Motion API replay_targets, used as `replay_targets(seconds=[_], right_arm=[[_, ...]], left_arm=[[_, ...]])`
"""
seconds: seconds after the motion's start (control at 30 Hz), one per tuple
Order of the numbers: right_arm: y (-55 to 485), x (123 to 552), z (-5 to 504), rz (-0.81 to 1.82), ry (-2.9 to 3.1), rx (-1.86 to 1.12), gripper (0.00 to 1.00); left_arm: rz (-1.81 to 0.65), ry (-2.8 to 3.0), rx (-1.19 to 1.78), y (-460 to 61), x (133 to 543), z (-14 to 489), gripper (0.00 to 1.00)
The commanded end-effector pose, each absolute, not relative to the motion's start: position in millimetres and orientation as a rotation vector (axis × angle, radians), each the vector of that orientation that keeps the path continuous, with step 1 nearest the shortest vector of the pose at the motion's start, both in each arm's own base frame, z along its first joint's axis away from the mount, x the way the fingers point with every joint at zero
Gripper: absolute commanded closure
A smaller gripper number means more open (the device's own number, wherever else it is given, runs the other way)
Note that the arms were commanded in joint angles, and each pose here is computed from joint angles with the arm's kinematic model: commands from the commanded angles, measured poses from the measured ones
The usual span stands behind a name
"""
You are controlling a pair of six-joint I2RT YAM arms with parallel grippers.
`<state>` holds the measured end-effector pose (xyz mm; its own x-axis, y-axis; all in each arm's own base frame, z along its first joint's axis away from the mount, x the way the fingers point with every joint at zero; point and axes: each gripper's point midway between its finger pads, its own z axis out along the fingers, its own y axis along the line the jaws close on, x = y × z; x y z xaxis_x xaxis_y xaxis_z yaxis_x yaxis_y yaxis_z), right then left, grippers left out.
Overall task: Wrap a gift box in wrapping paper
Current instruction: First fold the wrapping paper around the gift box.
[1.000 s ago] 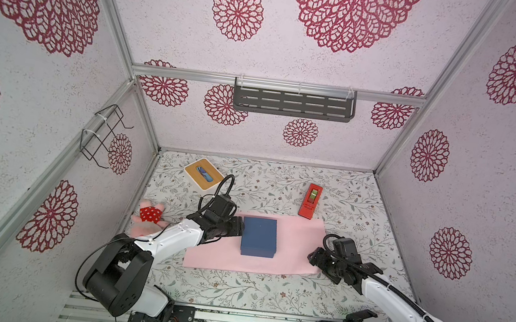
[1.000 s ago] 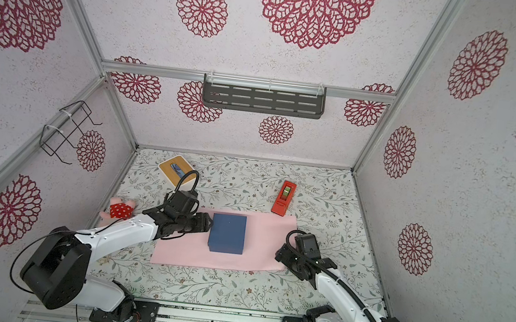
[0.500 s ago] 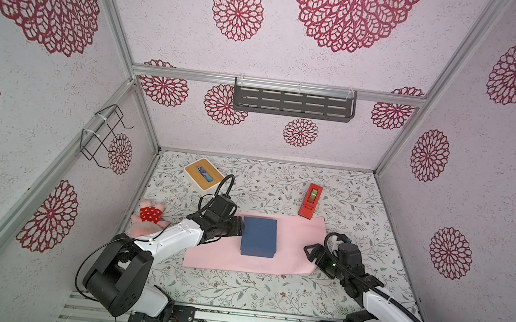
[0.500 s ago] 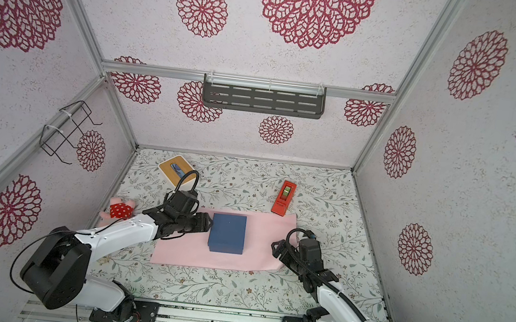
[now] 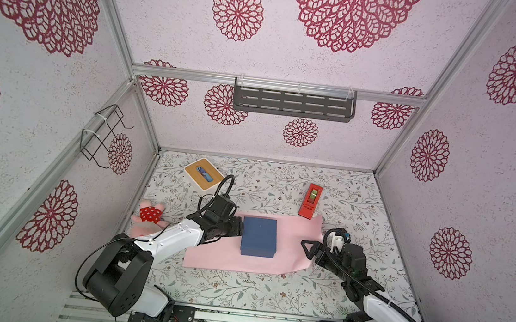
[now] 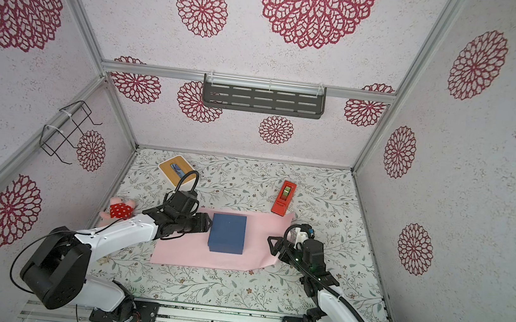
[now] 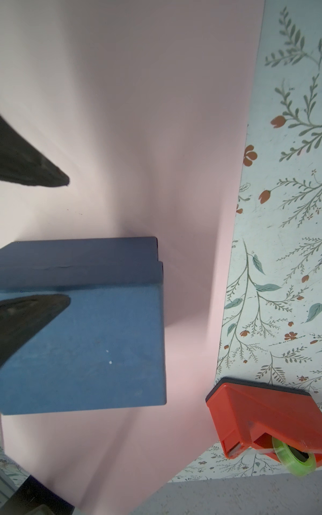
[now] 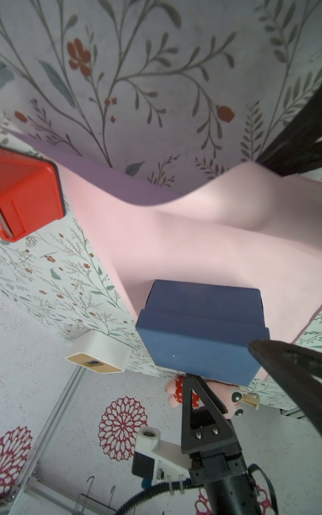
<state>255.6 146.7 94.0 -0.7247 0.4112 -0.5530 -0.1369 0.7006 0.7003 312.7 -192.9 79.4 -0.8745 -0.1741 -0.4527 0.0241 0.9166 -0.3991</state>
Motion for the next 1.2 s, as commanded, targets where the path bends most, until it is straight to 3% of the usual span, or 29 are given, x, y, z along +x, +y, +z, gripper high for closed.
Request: replay_targets(seconds=[0.0,0.43,1.17], right_arm=[[155.4,264.3,117.1,0.995,2.103,0.049,0.08],[163.2,286.8,129.4,1.049,2.059,-0.108,0.08],[134.2,246.1,89.1,1.08,2.441,0.191,0.33]], left_arm=[[-0.524,2.578,-0.1,-190.5,316.6,84.0,0.36],[-0.505,2.575,-0.099,-187.1,315.9,87.6,0.36],[-0.524,2.576,-0.109,-190.3,316.5,90.3,0.37]])
